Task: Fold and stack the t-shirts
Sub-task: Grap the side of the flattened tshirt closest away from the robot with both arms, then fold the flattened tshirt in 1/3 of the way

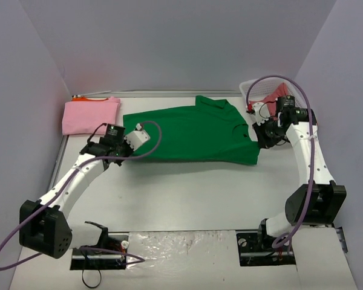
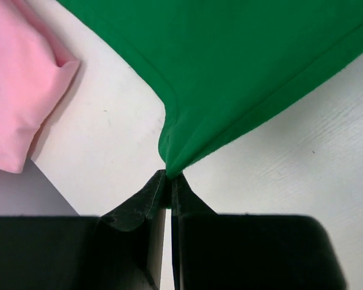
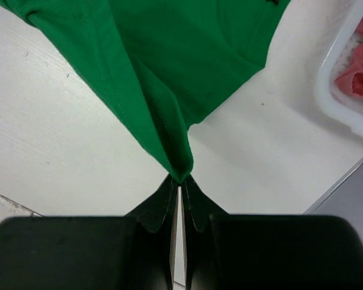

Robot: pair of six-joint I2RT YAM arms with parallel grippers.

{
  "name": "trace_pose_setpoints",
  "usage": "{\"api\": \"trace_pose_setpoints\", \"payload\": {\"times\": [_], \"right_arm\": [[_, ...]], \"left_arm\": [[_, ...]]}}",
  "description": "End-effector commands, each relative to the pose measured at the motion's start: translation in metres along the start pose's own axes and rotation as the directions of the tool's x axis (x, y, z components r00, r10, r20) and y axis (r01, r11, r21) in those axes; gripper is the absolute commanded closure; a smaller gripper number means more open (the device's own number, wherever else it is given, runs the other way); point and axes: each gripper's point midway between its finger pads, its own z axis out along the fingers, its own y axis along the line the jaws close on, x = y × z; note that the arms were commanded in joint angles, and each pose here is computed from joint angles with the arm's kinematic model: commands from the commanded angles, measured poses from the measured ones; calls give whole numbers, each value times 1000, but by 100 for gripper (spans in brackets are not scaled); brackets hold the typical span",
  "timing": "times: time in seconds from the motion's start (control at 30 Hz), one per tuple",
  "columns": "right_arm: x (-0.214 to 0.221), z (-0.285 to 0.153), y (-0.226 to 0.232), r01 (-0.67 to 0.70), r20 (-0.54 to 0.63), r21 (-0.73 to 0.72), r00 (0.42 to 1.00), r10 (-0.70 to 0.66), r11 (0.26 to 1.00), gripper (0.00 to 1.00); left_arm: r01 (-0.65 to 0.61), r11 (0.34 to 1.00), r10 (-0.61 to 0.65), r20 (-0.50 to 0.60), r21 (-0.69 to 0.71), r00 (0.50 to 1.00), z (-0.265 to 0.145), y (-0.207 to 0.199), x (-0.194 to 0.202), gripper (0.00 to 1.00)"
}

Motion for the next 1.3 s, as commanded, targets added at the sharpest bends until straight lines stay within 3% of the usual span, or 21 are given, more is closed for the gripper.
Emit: {"api": "trace_pose_setpoints", "payload": {"times": [0.0, 0.63, 1.07, 1.1, 1.13, 1.17, 1.2, 1.27], "right_arm": [[-13, 5, -6, -29, -6, -29, 1000, 28, 999, 100], [-69, 92, -39, -27, -114, -62, 993, 20, 998, 100], [-60, 153, -44, -30, -254, -54, 967, 15, 998, 100], [-60, 155, -44, -31, -259, -50, 966, 17, 998, 100], [-59, 156, -47, -39, -267, -34, 963, 29, 999, 100], [-58, 158, -49, -45, -276, -25, 961, 37, 999, 91], [-58, 158, -50, -43, -276, -19, 961, 36, 999, 66], [-62, 153, -52, -42, -261, -2, 964, 41, 999, 48]], "left_arm": [[79, 997, -79, 13, 5, 997, -12, 14, -6, 98], [73, 997, -71, -65, 33, 995, 26, 31, -5, 98], [83, 997, -82, -119, 1, 989, 67, 52, -8, 97], [86, 996, -85, -125, -2, 988, 69, 53, -8, 91], [85, 996, -83, -153, 3, 985, 75, 51, -3, 77], [89, 996, -88, -156, 1, 984, 78, 53, -5, 53], [93, 996, -91, -169, 6, 981, 82, 52, -2, 46], [100, 994, -105, -170, -36, 980, 82, 59, -2, 39]]}}
